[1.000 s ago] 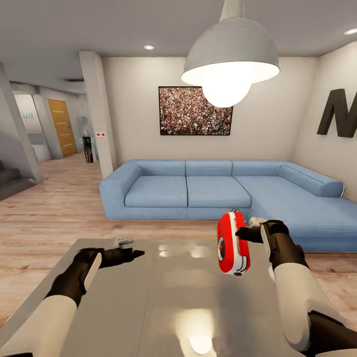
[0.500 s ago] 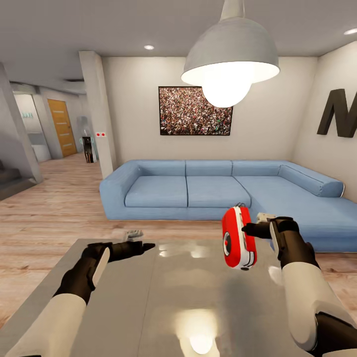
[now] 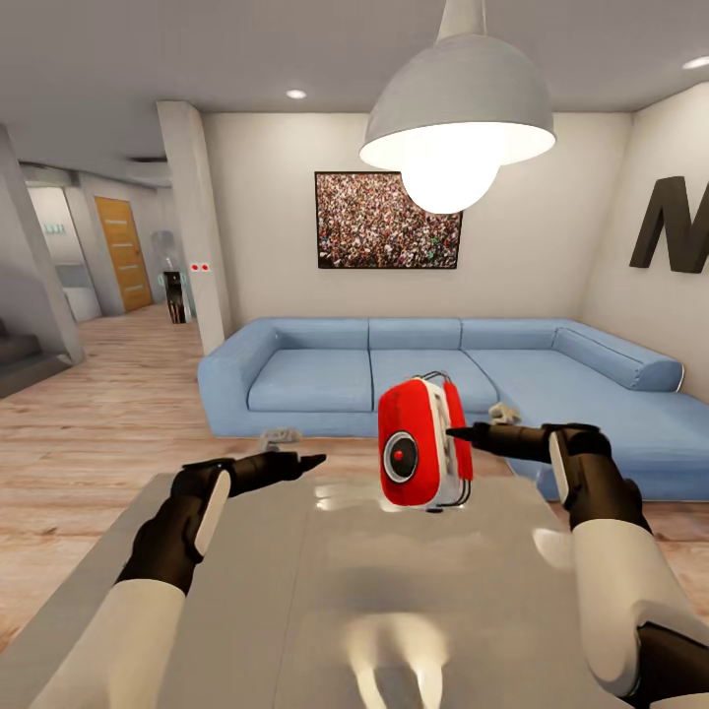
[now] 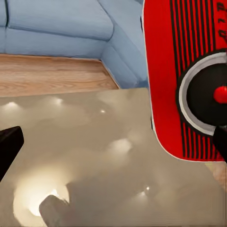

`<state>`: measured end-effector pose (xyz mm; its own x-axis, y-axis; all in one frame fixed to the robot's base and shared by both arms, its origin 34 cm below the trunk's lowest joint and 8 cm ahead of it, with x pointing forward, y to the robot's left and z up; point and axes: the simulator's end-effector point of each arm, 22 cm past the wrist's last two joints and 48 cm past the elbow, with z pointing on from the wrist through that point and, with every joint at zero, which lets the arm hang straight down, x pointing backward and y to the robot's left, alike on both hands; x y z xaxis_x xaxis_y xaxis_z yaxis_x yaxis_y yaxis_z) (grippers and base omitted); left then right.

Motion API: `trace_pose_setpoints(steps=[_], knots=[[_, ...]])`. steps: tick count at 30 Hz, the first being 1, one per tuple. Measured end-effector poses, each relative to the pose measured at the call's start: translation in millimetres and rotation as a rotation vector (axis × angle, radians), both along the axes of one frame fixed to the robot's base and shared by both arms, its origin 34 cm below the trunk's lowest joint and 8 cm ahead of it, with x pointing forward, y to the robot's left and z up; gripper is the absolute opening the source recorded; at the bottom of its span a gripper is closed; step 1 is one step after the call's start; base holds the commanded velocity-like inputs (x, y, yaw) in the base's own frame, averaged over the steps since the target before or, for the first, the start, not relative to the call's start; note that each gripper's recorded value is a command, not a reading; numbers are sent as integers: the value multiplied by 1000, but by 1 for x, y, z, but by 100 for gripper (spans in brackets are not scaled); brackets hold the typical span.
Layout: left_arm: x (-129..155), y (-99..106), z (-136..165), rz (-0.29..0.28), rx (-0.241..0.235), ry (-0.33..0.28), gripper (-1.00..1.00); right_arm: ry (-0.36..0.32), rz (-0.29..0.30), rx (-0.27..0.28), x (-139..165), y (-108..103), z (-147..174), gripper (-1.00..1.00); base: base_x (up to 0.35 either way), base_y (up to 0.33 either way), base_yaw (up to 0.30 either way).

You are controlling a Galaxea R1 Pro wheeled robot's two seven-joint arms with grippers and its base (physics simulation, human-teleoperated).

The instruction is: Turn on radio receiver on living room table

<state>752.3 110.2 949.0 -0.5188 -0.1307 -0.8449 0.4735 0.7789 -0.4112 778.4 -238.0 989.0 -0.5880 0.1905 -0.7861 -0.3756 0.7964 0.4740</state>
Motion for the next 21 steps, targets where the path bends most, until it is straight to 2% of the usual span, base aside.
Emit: trace_pose_setpoints(steps=[2,6,7,13,21], knots=[[-4,-10,2,-30,-2,-6,100,-12,20,27,-2,5,8,-100,0,0,0],[-12,-28,7,-88,-20,-15,100,-34,50,25,-5,11,17,-100,0,0,0],[-14,-32,8,-103,-27,-17,100,-42,66,10,-6,15,19,-100,0,0,0],[-18,-39,10,-130,-35,-18,100,-79,121,-24,-11,31,32,-100,0,0,0],[-21,-45,6,-147,-26,-13,100,-100,156,-14,-16,39,42,-100,0,0,0]])
